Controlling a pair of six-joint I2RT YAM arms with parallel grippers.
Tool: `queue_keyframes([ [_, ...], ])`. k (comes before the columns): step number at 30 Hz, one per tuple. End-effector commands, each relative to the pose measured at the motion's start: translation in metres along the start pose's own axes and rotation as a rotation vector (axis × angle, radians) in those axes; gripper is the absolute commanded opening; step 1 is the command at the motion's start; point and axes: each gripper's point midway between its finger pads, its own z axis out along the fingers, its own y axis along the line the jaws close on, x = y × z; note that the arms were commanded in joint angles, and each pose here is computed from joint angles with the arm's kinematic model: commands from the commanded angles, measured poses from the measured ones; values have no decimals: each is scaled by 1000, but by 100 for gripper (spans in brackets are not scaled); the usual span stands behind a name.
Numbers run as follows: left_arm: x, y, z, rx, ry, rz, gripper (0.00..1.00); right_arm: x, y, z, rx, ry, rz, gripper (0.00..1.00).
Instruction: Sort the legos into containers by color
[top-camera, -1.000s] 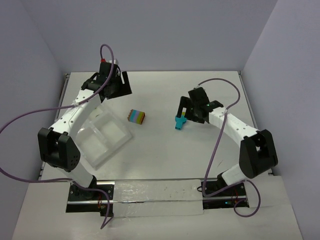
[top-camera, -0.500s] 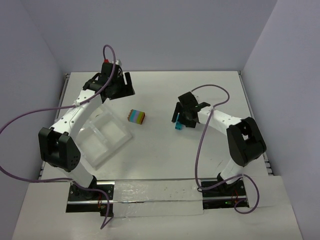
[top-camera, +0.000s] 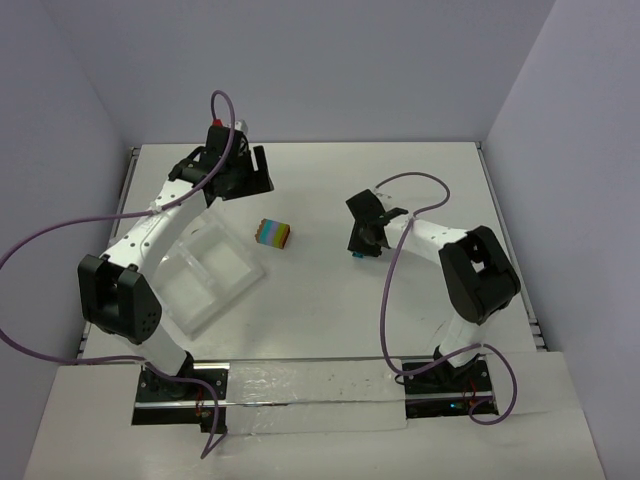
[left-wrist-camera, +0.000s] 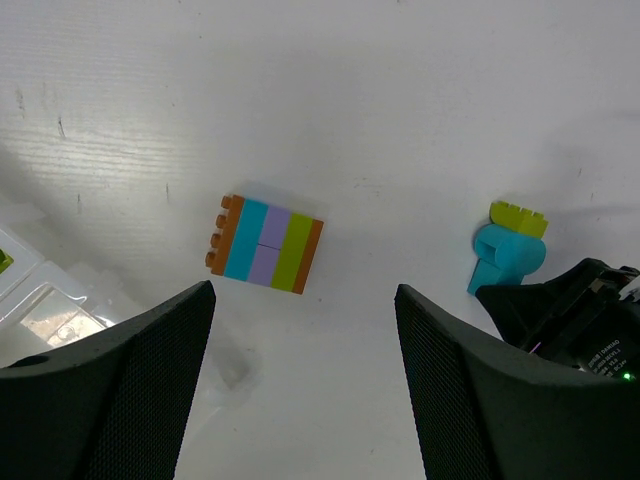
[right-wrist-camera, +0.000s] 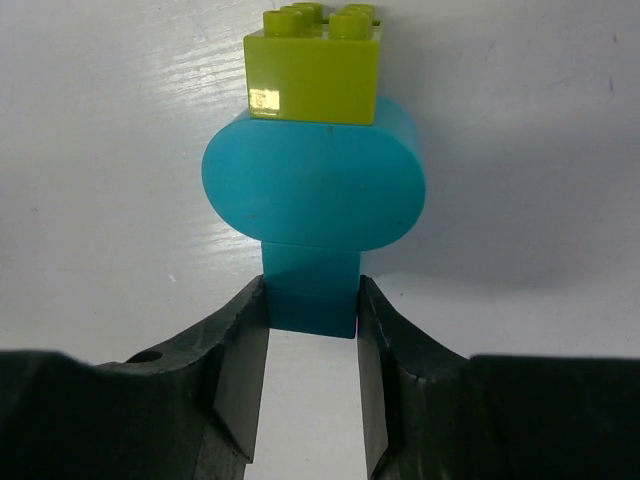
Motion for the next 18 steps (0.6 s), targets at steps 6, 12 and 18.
queue_keyframes([
  [6,-11,-38,-4,154,15,-46,80,-28,61,-67,-400,-123,-209,4],
  [12,1,-80,-9,382,142,-11,83,-12,90,-131,-686,-185,-448,3],
  [18,5,-112,-22,581,197,-30,85,-5,89,-146,-717,-184,-498,0],
])
